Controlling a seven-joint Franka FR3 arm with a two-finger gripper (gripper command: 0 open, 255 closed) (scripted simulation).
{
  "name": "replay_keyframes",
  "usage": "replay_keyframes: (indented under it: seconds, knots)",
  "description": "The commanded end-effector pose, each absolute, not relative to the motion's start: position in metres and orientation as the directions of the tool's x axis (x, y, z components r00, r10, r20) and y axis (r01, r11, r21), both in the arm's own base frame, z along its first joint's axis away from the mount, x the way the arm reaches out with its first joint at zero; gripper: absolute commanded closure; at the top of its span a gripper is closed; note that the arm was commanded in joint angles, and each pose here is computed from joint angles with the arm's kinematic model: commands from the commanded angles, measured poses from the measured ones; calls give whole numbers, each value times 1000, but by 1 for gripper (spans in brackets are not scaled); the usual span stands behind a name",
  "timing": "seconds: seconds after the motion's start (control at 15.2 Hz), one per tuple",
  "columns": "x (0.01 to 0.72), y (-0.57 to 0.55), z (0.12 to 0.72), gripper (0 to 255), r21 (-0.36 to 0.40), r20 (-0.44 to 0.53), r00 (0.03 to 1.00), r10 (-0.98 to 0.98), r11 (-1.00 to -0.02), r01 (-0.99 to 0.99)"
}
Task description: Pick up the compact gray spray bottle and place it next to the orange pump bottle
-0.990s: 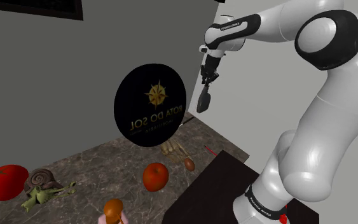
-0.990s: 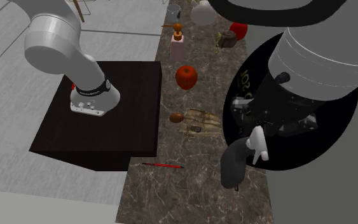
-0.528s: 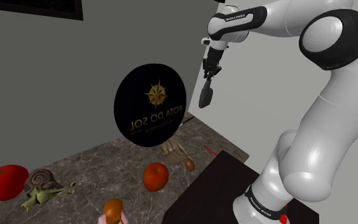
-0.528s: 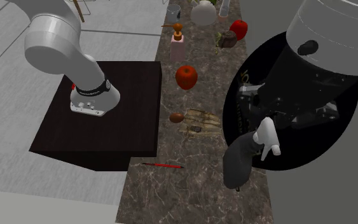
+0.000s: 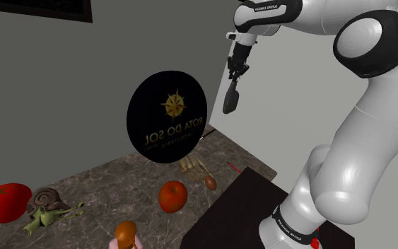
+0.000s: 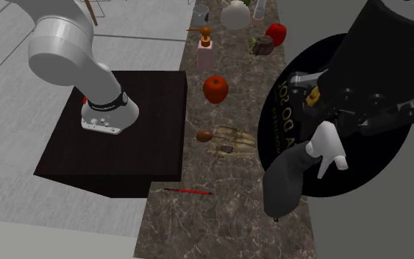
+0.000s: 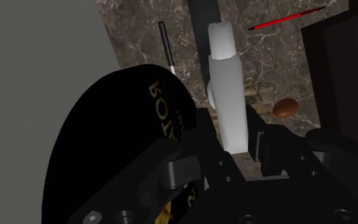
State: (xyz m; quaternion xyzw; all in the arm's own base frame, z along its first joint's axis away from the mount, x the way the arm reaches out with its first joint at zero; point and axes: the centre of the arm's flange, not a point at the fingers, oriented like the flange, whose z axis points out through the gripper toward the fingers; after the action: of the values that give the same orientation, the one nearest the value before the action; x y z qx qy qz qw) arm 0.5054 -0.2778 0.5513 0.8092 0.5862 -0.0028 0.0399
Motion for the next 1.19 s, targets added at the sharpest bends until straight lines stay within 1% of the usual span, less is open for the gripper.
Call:
replay_keyframes:
  seconds: [0.0,0.26,1.12]
  knots:
    - [505,-278,563,255,61,-51,313,948,-310,949]
    - [505,-278,582,255,61,-51,313,948,-310,949]
    - [499,-107,583,255,61,-51,313,948,-310,949]
